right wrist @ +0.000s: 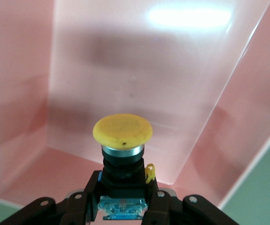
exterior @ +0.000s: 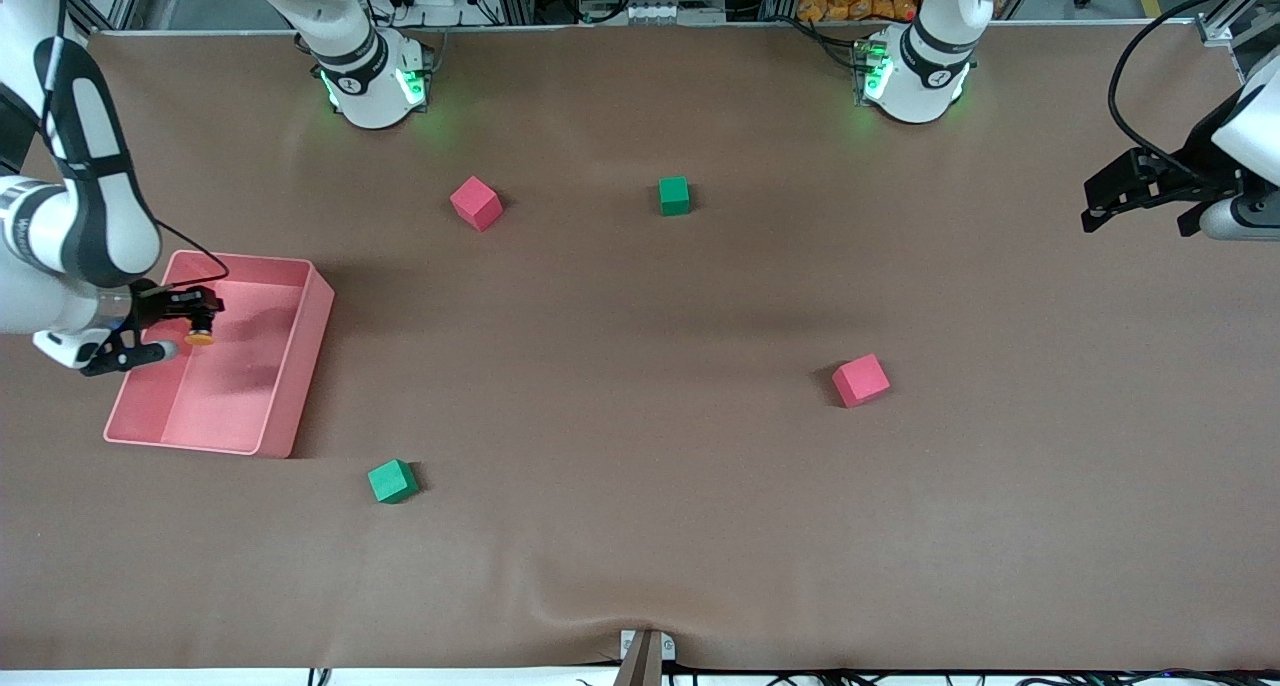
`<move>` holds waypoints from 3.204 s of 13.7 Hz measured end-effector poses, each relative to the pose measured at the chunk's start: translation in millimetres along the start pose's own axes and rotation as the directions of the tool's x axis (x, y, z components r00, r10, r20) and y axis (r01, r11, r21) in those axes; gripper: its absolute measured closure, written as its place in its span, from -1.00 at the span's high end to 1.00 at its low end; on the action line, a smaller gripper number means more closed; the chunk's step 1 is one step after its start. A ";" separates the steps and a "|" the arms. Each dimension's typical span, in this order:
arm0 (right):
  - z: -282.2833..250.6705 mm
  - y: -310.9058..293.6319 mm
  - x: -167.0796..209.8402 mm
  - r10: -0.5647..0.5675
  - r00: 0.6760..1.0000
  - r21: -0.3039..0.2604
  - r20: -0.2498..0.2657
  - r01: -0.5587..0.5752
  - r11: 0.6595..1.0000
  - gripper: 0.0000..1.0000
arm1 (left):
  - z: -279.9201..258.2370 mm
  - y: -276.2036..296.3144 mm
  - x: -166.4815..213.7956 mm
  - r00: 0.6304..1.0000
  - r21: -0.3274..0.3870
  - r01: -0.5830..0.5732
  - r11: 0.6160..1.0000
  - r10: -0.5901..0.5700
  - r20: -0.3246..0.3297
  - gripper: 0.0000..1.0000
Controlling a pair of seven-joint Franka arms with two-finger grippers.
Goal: Place and upright button with both arms
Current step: 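Lift the yellow button out of the tray with the right gripper, then set the button on the table with the right gripper while the left gripper approaches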
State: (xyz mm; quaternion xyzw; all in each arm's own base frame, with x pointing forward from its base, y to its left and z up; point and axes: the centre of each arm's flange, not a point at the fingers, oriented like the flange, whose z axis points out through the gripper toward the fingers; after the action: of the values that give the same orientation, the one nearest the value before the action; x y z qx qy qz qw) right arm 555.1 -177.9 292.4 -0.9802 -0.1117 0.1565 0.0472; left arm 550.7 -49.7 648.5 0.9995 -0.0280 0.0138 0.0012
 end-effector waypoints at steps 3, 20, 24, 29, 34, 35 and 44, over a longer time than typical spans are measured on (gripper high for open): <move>-54.7 -48.3 31.8 -0.085 0.996 -0.036 -0.002 0.085 0.996 -0.16 | 0.1 0.4 0.0 1.000 0.000 -0.001 1.000 0.001 0.000 1.00; 38.4 -538.4 158.7 0.091 0.993 0.038 -0.080 -0.088 0.995 -0.16 | 3.4 4.0 0.0 1.000 0.000 -0.008 1.000 0.008 0.009 1.00; 83.8 -607.1 162.4 0.111 0.989 0.031 -0.097 -0.109 0.994 -0.16 | 8.1 4.8 1.5 1.000 0.000 -0.010 1.000 0.010 0.017 1.00; 129.6 -649.0 171.8 0.157 0.979 0.050 -0.128 -0.152 0.987 -0.16 | 18.4 5.5 6.6 0.999 -0.002 -0.012 1.000 0.012 0.036 1.00; 152.8 -652.6 176.8 0.213 0.972 0.083 -0.099 -0.205 0.975 -0.16 | 27.9 18.0 10.5 0.998 -0.004 -0.035 0.999 0.035 0.053 1.00; 153.1 -652.7 176.8 0.214 0.972 0.085 -0.097 -0.206 0.975 -0.06 | 30.2 21.4 11.3 0.998 -0.004 -0.041 0.999 0.041 0.057 1.00; -3.8 -624.2 157.8 0.246 0.964 0.096 -0.103 -0.237 0.967 1.00 | 69.7 65.2 33.1 0.995 -0.068 -0.044 0.997 0.050 0.083 1.00</move>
State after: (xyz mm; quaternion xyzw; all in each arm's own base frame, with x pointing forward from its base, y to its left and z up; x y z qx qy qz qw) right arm 574.9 464.6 328.9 -0.9910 0.0183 0.1095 0.0748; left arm 582.0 -116.9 579.9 0.9977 -0.0519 -0.0293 0.0325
